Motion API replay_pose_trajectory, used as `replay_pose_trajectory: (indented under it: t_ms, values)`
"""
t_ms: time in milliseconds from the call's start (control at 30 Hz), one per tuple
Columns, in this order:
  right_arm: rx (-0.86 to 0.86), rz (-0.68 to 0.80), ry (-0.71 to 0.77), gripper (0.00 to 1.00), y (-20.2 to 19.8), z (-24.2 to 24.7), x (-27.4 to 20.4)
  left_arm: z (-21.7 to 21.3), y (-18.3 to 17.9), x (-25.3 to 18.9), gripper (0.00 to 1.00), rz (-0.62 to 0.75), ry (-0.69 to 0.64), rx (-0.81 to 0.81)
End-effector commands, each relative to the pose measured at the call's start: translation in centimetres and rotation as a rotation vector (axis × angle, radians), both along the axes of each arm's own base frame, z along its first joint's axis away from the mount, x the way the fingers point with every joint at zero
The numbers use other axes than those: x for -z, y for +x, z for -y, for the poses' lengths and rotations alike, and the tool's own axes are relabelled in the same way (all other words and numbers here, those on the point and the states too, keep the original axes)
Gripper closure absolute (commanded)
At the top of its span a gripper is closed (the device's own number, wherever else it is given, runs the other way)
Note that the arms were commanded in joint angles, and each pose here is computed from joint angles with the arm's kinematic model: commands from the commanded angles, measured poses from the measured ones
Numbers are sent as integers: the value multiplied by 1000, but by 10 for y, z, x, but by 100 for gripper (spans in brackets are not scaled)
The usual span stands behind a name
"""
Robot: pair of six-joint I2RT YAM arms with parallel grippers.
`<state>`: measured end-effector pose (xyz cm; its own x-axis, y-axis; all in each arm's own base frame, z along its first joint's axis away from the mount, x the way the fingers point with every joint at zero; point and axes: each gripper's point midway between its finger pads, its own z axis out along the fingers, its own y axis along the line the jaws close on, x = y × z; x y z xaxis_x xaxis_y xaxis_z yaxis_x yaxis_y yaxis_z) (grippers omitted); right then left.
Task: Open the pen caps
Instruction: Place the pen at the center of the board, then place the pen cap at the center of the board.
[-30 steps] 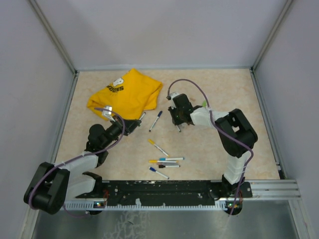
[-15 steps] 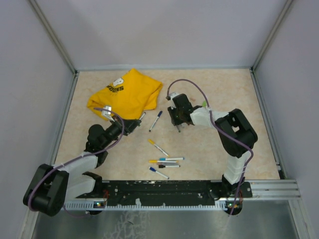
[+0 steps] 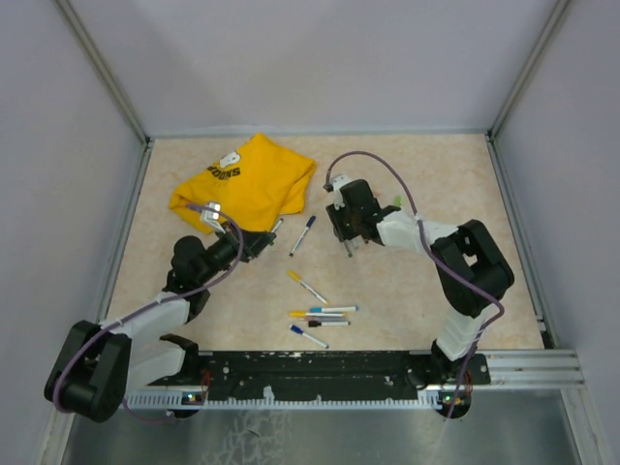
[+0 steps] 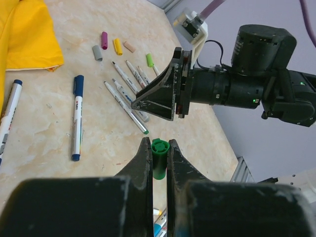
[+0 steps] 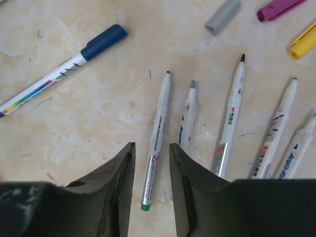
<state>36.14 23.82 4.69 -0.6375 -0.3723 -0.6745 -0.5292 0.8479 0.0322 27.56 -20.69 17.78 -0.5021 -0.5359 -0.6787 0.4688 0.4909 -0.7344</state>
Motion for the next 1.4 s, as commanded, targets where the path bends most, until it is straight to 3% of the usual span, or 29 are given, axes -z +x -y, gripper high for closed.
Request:
replay_pose_trajectory:
  t_ms: [0,367,567,633,733,800,1367]
  values:
    - [-29,122,48,66,10,-7,-43,4,5,-7,100,15,33,23]
    - [-88,311,99,66,2,0,-114,29,22,-3,100,2,179,13]
    - [-178,386,54,66,-10,9,-140,47,41,3,100,-35,272,-13]
    - [-193,405,53,59,-15,14,-146,54,48,7,100,-55,315,-22]
    - [-217,433,70,38,-22,23,-152,67,59,17,100,-87,362,-26]
    - [-256,432,84,30,-28,28,-151,73,67,24,100,-115,394,-35]
    - [-266,366,151,29,-28,47,-152,110,159,77,100,-306,625,-117]
